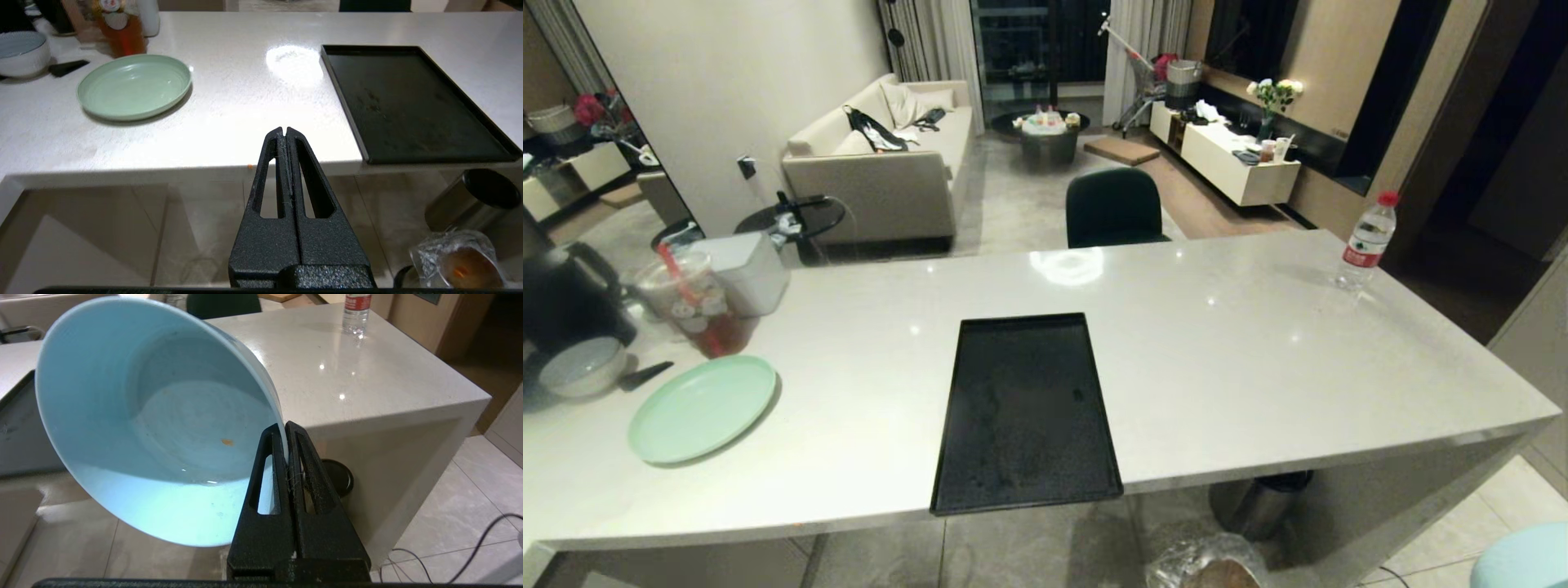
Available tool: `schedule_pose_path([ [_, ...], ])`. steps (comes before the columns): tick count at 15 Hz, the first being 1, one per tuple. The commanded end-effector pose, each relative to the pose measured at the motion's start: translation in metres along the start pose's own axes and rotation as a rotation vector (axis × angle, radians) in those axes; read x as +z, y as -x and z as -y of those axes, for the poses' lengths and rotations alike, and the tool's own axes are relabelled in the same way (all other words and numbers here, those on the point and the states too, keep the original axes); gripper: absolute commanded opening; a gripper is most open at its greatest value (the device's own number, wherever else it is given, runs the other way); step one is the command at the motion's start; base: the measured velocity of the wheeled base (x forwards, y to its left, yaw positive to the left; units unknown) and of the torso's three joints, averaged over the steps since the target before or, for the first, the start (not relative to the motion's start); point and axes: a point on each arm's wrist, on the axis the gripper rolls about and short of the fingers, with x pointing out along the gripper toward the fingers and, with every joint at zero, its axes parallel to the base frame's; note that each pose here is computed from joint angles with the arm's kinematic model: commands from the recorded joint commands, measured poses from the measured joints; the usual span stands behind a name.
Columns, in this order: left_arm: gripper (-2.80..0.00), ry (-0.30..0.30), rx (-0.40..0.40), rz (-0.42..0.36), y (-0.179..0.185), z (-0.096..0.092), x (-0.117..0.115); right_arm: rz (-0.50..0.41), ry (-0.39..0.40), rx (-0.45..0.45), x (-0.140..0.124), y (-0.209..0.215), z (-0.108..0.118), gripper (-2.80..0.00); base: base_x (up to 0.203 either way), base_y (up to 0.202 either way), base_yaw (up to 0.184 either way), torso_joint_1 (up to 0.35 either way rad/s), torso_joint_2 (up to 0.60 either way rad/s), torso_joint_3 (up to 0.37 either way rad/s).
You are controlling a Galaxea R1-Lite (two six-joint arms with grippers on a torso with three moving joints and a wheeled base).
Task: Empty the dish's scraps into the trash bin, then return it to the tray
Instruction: Put the bowl back to the table
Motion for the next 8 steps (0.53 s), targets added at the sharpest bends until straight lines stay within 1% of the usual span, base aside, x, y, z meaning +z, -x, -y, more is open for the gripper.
schedule_pose_path([
  [1,-2.80,0.001,0.001,-0.001,-0.0001,0.0000,0.0001,-0.001,0.000,0.000,0.0001,-0.0001,0.0000,-2.80,0.191,0.000,-0.002,0.002,0.00,0.002],
  [6,-2.80,0.001,0.001,-0.001,-0.0001,0.0000,0.0001,0.001,0.001,0.000,0.0002,-0.0001,0.0000,-2.80,0.188,0.000,0.001,0.004,0.00,0.002],
  [7,-2.80,0.001,-0.001,-0.001,-0.0001,0.0000,0.0001,-0.001,0.000,0.000,0.0001,-0.0001,0.0000,-2.80,0.089,0.000,-0.002,0.015,0.00,-0.005],
  [8,-2.80,0.001,0.001,-0.001,-0.0001,0.0000,0.0001,-0.001,0.000,0.000,0.0001,-0.0001,0.0000,-2.80,0.000,0.000,0.000,0.000,0.00,0.000],
])
